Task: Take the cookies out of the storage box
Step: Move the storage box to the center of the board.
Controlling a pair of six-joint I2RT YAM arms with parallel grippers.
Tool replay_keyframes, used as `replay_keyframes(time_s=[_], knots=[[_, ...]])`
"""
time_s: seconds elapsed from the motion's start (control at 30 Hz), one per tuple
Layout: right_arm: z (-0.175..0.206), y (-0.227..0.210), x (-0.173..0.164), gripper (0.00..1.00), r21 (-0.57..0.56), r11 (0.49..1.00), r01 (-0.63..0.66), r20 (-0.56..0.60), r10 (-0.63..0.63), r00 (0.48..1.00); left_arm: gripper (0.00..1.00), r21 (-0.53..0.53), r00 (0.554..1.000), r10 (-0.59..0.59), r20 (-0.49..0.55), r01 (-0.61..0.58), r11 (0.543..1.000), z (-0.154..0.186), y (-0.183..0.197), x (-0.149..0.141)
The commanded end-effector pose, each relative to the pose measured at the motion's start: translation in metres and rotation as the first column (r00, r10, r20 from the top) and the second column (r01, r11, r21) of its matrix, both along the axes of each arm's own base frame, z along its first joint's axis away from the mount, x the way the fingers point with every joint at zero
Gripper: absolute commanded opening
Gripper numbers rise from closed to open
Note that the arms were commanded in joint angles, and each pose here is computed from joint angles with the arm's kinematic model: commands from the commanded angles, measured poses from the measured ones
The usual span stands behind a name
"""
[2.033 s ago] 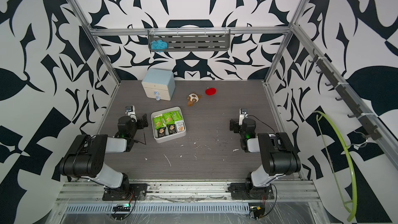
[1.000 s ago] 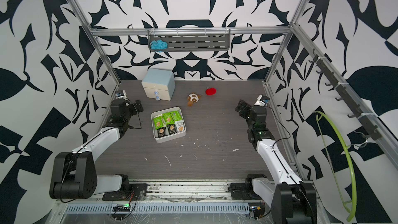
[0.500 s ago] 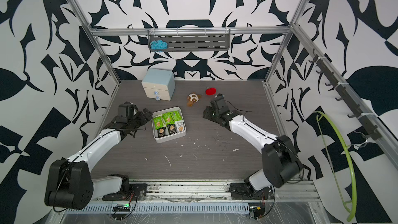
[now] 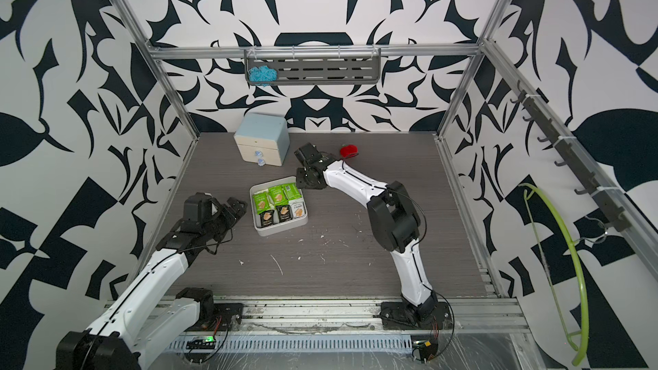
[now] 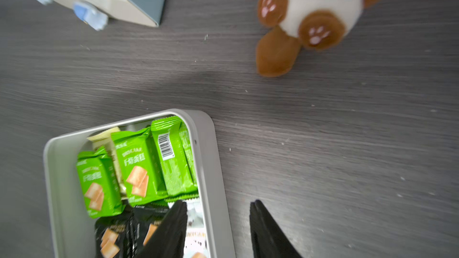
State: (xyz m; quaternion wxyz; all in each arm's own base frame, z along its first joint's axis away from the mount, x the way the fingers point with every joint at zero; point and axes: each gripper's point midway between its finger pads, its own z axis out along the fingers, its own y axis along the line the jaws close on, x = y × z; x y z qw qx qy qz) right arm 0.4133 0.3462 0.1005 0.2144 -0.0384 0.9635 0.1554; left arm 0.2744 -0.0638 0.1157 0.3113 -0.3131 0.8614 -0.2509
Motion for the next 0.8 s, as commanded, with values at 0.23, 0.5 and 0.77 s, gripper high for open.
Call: replay_keyframes(time_s=[0.23,0.5,0.77], knots=[[-0.004,0.008,-0.012,0.36,-0.139,0.988,-0.063,-0.012,0.062,0.998,0.99,0.014,0.998,0.001,-0.062,0.000,1.000,-0.016,0.003,-0.019],[-0.006,0.013,-0.017,0.15,-0.174,0.982,-0.072,-0.013,0.071,0.997,0.99,0.035,0.998,-0.025,-0.064,0.028,0.999,-0.010,0.003,-0.018],[0.009,-0.002,-0.025,0.00,-0.221,0.974,-0.056,-0.007,0.056,0.998,0.99,0.037,0.998,-0.034,-0.048,0.036,0.999,-0.003,0.001,-0.015]])
